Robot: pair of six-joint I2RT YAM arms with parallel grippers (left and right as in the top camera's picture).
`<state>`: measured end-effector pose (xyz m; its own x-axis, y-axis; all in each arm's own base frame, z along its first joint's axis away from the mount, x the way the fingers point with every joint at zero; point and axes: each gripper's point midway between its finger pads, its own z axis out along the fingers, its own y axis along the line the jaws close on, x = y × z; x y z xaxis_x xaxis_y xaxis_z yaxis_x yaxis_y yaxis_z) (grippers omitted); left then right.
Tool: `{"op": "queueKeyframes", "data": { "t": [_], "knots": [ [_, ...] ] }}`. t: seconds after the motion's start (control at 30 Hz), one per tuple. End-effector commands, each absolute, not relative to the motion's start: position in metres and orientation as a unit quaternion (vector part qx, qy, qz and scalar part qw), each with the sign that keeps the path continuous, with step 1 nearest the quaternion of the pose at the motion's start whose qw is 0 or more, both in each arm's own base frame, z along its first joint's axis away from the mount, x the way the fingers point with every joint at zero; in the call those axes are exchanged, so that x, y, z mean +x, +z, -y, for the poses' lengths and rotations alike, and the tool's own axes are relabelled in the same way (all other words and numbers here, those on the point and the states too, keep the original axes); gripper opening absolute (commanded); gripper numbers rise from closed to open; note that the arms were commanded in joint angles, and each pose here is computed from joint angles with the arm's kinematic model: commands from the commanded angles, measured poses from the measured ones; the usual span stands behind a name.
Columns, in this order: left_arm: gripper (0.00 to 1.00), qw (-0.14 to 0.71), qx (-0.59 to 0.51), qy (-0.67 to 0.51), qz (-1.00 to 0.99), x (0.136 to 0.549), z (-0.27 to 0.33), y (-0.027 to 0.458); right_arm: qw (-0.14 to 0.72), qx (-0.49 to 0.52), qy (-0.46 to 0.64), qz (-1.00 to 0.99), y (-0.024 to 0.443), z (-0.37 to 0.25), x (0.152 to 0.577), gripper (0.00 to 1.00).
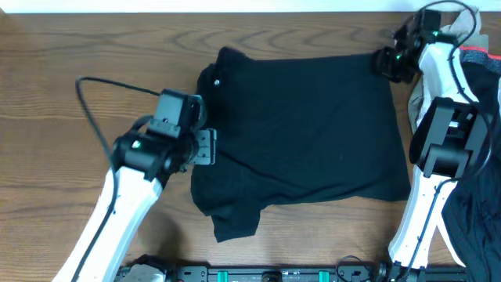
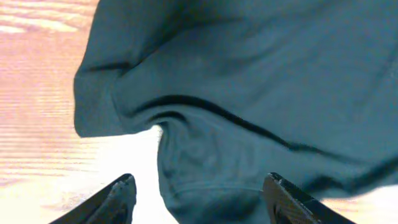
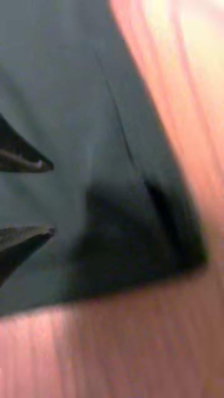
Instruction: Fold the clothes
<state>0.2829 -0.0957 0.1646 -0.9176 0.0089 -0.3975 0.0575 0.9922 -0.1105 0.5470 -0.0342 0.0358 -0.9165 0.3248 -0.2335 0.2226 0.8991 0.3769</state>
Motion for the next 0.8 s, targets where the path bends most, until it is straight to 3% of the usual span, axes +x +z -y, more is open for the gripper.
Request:
{"op": "queueKeyframes", "data": {
  "t": [0.0,0.2,0.37,0.5,0.77],
  "knots": [
    [0.68,0.195,0.000,-0.022,-0.981,0.298,0.080,0.154,0.186,0.067,0.241,-0.950,0.101,-0.004,0.553,0.28],
    [0.58,0.139,-0.057,0.024,-0.988,0.317,0.042,0.108,0.163,0.008,0.247,-0.955,0.143,-0.048,0.519,0.27],
    [0.43,0.172,-0.095,0.021,-0.980,0.363,0.010,0.083,0.139,-0.024,0.251,-0.958,0.145,-0.084,0.505,0.27],
    [0.43,0.208,-0.024,-0.049,-0.977,0.399,0.026,0.069,0.131,-0.049,0.251,-0.958,0.144,-0.110,0.499,0.27],
    [0.56,0.211,-0.019,-0.044,-0.976,0.428,0.017,0.016,0.103,-0.086,0.252,-0.958,0.141,-0.151,0.480,0.27]
  ]
}}
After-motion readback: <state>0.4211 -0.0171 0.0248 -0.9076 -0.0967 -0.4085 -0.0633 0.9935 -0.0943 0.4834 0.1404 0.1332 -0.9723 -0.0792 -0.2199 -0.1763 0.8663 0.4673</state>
